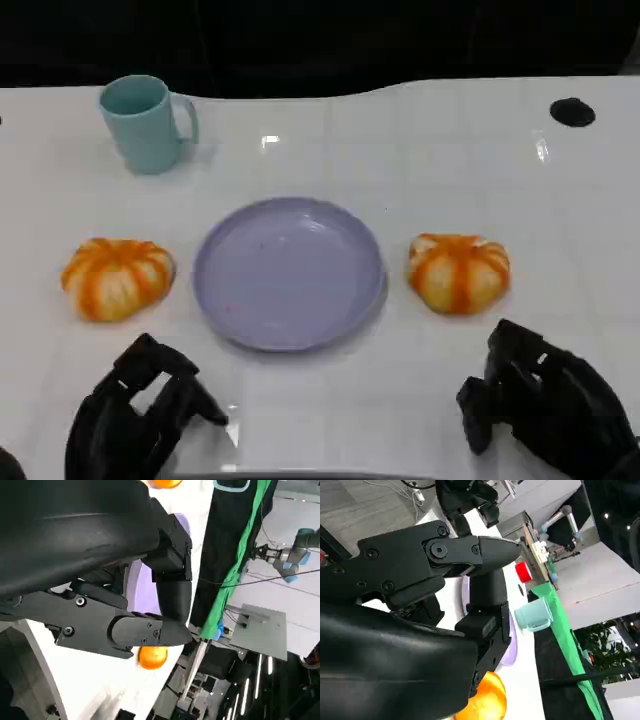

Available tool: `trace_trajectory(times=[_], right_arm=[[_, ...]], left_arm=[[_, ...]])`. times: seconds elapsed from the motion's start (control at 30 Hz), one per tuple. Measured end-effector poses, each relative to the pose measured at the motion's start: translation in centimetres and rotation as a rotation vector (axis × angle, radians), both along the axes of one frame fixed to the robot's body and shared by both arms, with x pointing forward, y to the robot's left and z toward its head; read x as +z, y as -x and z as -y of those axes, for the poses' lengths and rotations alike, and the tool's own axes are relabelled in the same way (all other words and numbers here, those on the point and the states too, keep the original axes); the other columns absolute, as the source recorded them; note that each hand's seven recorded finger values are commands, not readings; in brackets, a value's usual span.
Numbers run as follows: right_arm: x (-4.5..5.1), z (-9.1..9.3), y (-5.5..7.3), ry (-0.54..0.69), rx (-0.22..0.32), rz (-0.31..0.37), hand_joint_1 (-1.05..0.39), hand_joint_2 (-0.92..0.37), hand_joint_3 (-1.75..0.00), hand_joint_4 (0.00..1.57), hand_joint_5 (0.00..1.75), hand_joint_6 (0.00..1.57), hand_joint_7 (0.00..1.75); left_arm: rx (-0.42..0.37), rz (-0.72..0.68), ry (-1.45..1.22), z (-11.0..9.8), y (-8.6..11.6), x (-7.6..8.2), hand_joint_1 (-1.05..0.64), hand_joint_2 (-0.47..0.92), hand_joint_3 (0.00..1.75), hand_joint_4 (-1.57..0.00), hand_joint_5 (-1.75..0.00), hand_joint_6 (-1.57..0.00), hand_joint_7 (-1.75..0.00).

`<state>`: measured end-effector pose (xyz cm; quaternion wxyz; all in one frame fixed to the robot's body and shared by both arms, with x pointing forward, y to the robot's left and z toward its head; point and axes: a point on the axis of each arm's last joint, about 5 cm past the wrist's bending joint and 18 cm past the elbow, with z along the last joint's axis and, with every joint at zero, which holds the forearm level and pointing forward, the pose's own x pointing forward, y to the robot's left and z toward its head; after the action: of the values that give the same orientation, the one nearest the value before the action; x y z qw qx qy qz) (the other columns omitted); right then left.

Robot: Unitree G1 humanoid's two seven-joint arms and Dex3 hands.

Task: Grasp the bread from the table and place it into the plate.

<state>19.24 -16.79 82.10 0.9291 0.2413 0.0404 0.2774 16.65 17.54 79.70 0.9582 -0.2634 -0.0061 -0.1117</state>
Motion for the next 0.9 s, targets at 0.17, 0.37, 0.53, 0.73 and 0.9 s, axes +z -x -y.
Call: trace_trajectory(times=[0.17,0.37,0.53,0.73,0.9], right_arm=[[-0.04,-0.04,-0.03,0.012,-0.011,-0.009,-0.51,-0.92,-0.31,0.86,1.75,0.64,1.75],[0.08,-0.05,-0.07,0.018,-0.024,0.004,-0.49,-0.92,-0.34,0.87,1.75,0.63,1.75],[0.05,-0.06,-0.06,0.013,-0.022,-0.002,-0.49,-0.92,-0.36,0.86,1.75,0.63,1.75],[0.03,-0.09,-0.07,0.008,-0.014,-0.012,-0.50,-0.92,-0.35,0.86,1.75,0.63,1.75],[0.08,-0.09,-0.09,0.010,-0.012,-0.009,-0.52,-0.92,-0.35,0.86,1.75,0.63,1.75]], left_arm=[[-0.001,-0.008,0.002,0.00,0.04,-0.12,-0.52,0.92,0.28,-0.59,-1.75,-0.47,-1.57],[-0.001,-0.006,0.001,0.00,0.00,-0.09,-0.52,0.92,0.28,-0.59,-1.75,-0.48,-1.54],[0.000,-0.005,0.003,-0.02,0.00,-0.09,-0.51,0.92,0.28,-0.59,-1.75,-0.49,-1.50],[-0.003,0.000,0.001,-0.07,-0.22,0.01,-0.53,0.92,0.26,-0.60,-1.75,-0.51,-1.49],[-0.004,0.003,-0.001,-0.09,-0.28,0.04,-0.53,0.92,0.27,-0.60,-1.75,-0.51,-1.49]])
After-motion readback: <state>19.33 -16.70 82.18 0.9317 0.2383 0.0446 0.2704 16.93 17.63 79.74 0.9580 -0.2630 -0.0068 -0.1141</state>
